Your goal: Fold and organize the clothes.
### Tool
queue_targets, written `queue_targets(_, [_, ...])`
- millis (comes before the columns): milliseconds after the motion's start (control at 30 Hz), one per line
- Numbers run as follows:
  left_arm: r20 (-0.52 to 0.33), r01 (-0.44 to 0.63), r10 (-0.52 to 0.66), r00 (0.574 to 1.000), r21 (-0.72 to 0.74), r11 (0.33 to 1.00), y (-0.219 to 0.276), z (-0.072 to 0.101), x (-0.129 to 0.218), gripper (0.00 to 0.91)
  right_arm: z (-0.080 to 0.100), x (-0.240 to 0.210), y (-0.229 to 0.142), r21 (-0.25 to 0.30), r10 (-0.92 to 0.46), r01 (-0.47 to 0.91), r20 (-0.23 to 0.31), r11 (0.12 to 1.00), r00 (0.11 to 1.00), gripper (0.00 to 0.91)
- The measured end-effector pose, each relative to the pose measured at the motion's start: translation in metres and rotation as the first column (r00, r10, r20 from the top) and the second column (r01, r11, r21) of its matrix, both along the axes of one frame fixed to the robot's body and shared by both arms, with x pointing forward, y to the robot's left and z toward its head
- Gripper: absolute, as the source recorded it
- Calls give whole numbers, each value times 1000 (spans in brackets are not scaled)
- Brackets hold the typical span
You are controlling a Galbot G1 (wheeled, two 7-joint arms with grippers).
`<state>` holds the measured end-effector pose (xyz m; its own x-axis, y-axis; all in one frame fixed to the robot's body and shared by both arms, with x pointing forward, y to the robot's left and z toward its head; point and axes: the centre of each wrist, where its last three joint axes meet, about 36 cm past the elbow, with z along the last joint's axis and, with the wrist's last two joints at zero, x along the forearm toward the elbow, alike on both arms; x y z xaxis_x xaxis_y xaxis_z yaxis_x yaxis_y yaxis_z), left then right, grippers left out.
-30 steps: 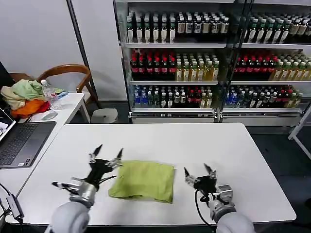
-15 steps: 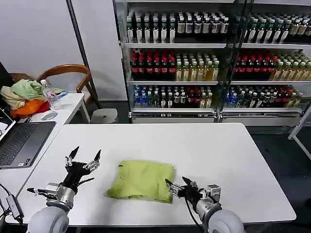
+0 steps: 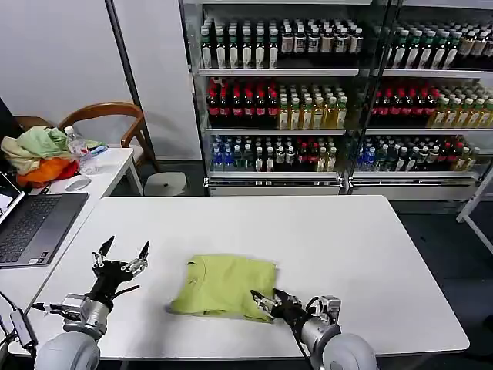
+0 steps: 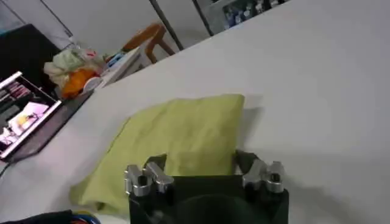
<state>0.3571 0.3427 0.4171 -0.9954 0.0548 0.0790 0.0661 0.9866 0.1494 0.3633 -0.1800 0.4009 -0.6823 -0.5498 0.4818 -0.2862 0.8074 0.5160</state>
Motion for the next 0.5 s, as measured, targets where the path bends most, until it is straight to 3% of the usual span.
queue_targets(500, [-7, -12, 12, 1000, 5, 1000, 2, -3, -5, 907, -5, 5, 2, 22, -5, 5, -34, 1000, 999, 0])
